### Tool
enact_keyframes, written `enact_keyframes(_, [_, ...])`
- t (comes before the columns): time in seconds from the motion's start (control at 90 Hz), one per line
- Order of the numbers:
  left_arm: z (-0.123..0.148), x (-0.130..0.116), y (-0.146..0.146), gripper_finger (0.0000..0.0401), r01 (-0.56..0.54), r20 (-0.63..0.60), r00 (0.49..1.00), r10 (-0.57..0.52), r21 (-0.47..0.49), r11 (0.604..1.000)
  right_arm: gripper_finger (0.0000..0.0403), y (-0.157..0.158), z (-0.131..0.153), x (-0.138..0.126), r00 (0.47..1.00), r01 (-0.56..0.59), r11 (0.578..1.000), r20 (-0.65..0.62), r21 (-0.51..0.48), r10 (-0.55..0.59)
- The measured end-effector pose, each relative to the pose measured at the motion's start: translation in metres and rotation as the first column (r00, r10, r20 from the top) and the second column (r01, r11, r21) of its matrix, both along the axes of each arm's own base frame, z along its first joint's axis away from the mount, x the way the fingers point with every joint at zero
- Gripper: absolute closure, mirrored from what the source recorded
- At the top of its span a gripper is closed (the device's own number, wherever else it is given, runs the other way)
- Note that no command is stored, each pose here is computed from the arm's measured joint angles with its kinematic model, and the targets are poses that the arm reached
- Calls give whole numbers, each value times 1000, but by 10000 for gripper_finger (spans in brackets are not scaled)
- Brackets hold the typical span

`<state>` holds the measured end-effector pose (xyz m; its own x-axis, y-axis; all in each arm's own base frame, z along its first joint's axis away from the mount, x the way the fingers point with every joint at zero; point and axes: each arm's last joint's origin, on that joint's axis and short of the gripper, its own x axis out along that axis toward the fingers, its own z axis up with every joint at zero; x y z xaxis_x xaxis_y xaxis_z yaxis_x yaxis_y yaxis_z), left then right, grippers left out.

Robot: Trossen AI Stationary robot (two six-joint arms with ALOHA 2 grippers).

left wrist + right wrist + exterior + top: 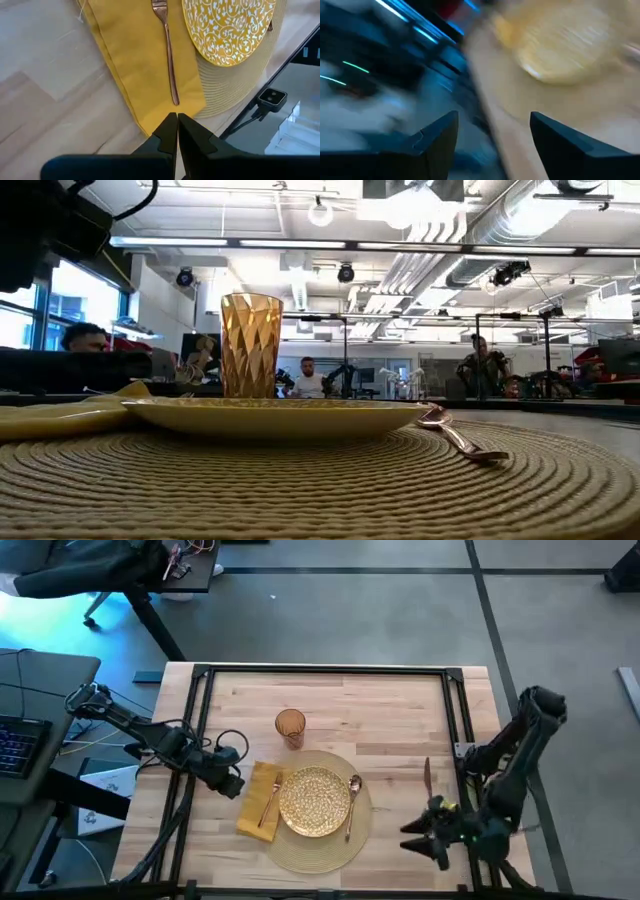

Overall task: Set table place
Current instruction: Put the brown table knife on the yellow tablemat to the right of the brown spoon

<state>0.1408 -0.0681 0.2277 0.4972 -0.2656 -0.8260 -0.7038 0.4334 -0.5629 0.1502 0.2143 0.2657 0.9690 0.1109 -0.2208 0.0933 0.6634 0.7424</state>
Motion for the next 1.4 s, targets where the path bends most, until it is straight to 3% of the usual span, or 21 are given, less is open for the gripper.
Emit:
enact_keyframes(0.067, [0, 0, 0, 401, -6, 4, 1000, 6, 8, 1000, 176, -7, -11, 4, 980, 147, 989, 136, -14, -144])
enact_keyframes(0.133, [0, 0, 0, 401, -6, 3, 1000, 6, 9, 1000, 176, -14, -21, 11, 932, 323, 941, 206, -102, -298])
enact_keyframes(0.189, [0, 0, 0, 401, -4, -1, 1000, 4, 6, 1000, 176, -20, -29, 16, 880, 464, 855, 229, -232, -416])
enact_keyframes(0.256, [0, 0, 0, 401, -2, -6, 1000, 2, -4, 1000, 176, -27, -34, 22, 788, 615, 707, 243, -349, -565])
enact_keyframes(0.367, [0, 0, -1, 401, 12, -16, 1000, -12, -25, 1000, 177, -45, -41, 37, 727, 675, 603, 247, -425, -640])
enact_keyframes(0.433, [0, 0, -1, 401, 20, -22, 1000, -21, -38, 999, 177, -55, -46, 46, 682, 723, 582, 247, -373, -689])
enact_keyframes(0.533, [0, 0, -2, 401, 25, -25, 999, -26, -46, 999, 179, -64, -58, 46, 669, 729, 554, 247, -403, -701])
enact_keyframes(0.644, [0, 0, -2, 401, 26, -25, 999, -28, -49, 998, 192, -62, -66, 34, 697, 706, 584, 247, -402, -673])
enact_keyframes(0.733, [0, 0, -2, 401, 26, -22, 999, -27, -51, 998, 208, -54, -67, 17, 748, 659, 645, 245, -387, -617])
enact_keyframes(0.833, [0, 0, -2, 401, 26, -20, 999, -27, -51, 998, 229, -43, -64, -1, 829, 560, 749, 231, -354, -510])
enact_keyframes(0.978, [0, 0, -2, 401, 26, -19, 999, -27, -50, 998, 264, -28, -63, -10, 948, 306, 920, 162, -245, -272])
enact_keyframes(1.089, [0, 0, -2, 401, 25, -19, 999, -26, -50, 998, 296, -19, -68, -8, 997, 76, 989, -20, -124, -79])
enact_keyframes(1.211, [0, 0, -2, 401, 24, -18, 1000, -25, -48, 999, 339, -15, -71, -15, 938, 27, 999, -345, -43, -40])
enact_keyframes(1.3, [0, 0, -2, 401, 24, -18, 1000, -25, -48, 999, 377, -12, -64, -27, 839, 35, 997, -539, -70, -67])
enact_keyframes(1.4, [0, 0, -2, 401, 19, -16, 1000, -20, -41, 999, 397, -12, -58, -42, 739, 104, 985, -653, -136, -168])
